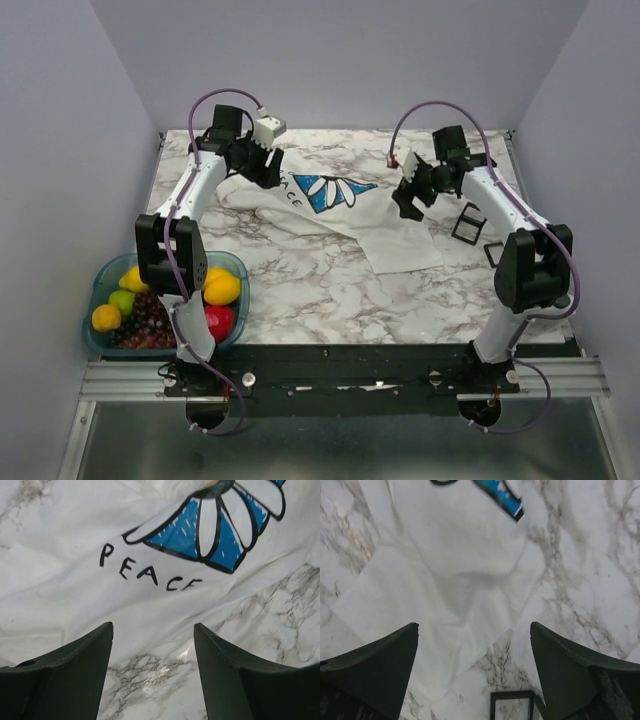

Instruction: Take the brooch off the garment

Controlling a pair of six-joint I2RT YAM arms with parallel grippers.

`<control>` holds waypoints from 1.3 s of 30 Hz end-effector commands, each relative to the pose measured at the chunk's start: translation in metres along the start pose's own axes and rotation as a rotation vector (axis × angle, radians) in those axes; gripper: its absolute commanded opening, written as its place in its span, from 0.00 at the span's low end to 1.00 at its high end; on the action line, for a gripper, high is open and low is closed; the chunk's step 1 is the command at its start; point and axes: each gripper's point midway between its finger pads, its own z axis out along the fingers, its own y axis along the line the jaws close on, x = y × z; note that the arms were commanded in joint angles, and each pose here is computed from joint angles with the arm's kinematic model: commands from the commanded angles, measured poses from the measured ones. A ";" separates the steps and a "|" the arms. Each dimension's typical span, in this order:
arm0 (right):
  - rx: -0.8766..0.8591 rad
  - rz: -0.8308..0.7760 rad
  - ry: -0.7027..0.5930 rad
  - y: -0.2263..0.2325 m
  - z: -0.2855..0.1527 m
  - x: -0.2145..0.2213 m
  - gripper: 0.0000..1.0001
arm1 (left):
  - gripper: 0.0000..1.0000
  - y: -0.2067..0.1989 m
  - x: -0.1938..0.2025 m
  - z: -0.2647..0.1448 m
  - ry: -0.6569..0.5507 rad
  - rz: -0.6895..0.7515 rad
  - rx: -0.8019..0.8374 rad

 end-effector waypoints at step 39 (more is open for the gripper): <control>-0.075 -0.387 0.480 0.049 0.015 0.175 0.28 | 0.72 -0.012 0.105 -0.002 0.313 0.223 -0.059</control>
